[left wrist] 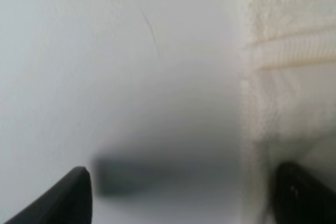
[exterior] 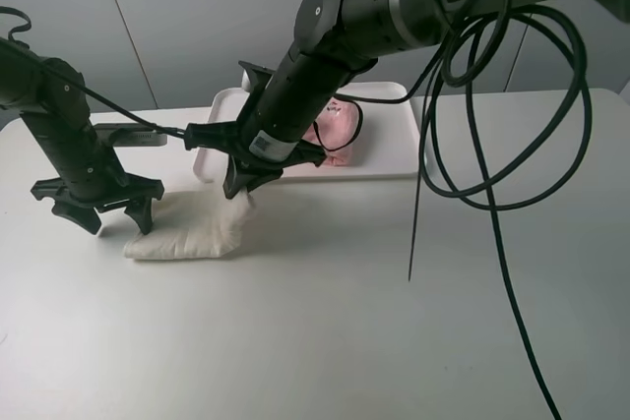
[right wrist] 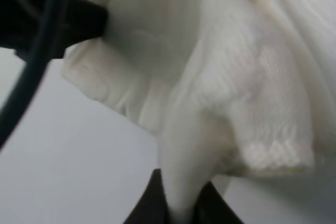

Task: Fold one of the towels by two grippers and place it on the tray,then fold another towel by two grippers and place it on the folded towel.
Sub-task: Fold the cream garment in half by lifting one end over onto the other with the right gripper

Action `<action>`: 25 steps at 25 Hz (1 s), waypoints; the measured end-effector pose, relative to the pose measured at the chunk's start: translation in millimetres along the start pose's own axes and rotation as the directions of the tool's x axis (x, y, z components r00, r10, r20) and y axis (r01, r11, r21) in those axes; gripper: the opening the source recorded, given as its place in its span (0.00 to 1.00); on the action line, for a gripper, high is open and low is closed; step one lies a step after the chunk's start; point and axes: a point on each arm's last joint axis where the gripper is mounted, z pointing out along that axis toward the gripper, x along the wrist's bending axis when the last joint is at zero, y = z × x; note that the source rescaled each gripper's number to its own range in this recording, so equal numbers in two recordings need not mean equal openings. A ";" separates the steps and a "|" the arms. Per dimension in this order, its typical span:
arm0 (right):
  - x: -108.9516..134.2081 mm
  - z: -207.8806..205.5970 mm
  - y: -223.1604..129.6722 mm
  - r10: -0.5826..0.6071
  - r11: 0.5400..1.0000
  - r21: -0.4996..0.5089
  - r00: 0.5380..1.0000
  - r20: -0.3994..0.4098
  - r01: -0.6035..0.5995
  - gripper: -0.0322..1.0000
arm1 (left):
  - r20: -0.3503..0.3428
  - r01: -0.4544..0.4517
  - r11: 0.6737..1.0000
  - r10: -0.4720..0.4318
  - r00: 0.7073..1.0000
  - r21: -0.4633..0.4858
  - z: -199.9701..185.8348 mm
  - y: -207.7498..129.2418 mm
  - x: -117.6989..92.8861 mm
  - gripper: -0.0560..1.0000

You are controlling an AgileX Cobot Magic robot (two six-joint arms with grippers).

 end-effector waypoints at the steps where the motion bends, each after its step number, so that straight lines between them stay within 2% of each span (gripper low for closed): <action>1: 0.7 2.4 -0.1 0.011 1.000 0.004 1.000 -0.022 -0.011 0.05 | 0.000 0.000 1.000 0.000 1.000 0.000 0.0 0.0 0.0 0.96; 8: -3.8 35.7 0.0 0.062 0.998 0.026 0.982 -0.178 -0.058 0.05 | 0.000 0.000 1.000 0.000 1.000 0.000 0.0 0.0 0.0 0.96; 16: -4.4 56.7 5.2 0.100 0.994 -0.017 0.935 -0.339 -0.112 0.05 | 0.000 0.002 1.000 -0.002 1.000 0.000 0.0 0.0 0.0 0.96; 20: -8.4 67.6 6.3 0.111 0.990 -0.032 0.917 -0.383 -0.134 0.05 | 0.000 0.000 1.000 0.000 1.000 0.000 0.0 0.0 0.0 0.96; 25: -12.8 76.0 5.9 0.121 0.988 -0.036 0.909 -0.398 -0.147 0.05 | 0.002 -0.035 0.999 0.035 0.999 -0.002 0.0 0.1 -0.1 0.96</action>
